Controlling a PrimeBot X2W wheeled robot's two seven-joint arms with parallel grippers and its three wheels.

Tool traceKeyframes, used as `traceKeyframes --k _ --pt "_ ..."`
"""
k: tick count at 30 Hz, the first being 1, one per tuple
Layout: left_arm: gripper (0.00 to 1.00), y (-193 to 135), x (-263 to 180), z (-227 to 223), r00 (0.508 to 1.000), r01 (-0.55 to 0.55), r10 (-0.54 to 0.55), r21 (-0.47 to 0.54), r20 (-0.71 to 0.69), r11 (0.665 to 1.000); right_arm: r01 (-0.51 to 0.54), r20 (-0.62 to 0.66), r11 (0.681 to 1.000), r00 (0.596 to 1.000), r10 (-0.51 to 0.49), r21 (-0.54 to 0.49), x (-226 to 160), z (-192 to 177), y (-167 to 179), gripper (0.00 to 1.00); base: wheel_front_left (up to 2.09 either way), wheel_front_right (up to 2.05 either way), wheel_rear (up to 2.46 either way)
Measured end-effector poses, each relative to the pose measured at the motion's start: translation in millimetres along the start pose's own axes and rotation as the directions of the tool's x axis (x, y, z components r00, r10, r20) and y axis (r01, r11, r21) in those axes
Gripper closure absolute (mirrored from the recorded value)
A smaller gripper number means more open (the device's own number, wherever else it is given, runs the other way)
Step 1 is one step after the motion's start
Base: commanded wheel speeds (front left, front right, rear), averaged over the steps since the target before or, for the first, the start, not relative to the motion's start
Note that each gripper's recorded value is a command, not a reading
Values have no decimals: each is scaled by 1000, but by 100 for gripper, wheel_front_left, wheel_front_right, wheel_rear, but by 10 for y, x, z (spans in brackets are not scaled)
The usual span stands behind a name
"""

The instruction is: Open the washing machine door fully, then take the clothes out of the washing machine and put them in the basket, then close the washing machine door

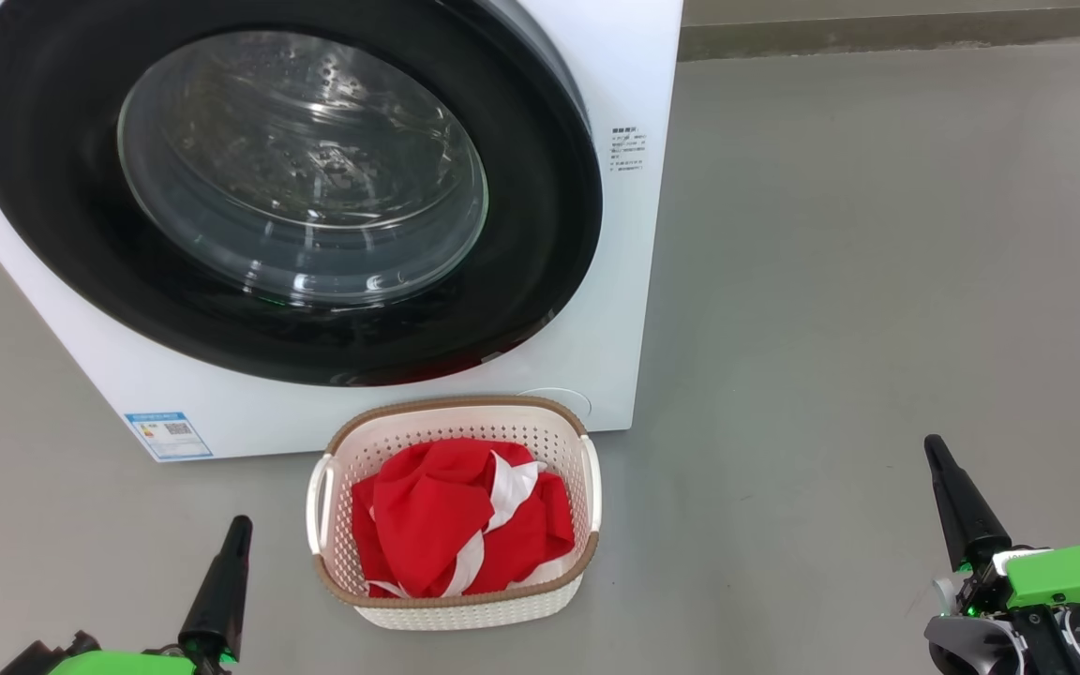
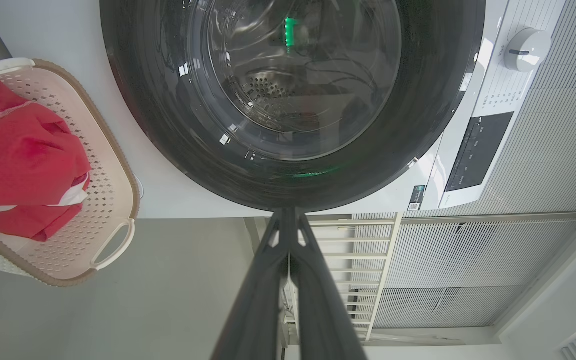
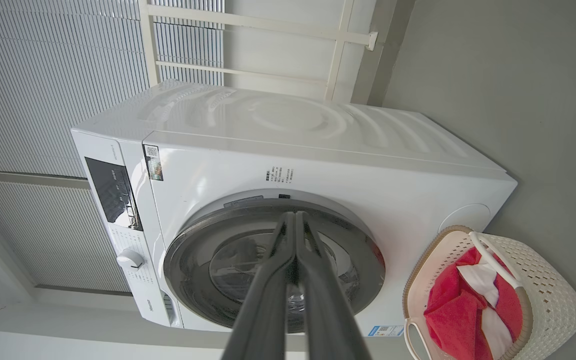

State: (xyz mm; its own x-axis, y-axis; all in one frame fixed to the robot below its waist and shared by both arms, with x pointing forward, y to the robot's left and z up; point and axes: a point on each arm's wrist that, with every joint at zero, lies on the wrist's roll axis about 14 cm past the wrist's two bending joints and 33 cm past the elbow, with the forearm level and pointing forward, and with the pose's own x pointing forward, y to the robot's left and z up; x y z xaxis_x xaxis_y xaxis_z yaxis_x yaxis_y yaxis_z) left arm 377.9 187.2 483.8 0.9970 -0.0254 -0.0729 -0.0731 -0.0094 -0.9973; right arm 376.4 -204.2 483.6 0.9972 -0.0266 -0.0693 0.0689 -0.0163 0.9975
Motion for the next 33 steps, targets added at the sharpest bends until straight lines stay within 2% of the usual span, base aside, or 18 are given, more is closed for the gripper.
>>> traceKeyframes --k 33 --pt "100 3 -2 4 1000 -1 1 -4 -1 1000 -1 3 1000 1000 1 0 -1 20 2 100 0 0 0"
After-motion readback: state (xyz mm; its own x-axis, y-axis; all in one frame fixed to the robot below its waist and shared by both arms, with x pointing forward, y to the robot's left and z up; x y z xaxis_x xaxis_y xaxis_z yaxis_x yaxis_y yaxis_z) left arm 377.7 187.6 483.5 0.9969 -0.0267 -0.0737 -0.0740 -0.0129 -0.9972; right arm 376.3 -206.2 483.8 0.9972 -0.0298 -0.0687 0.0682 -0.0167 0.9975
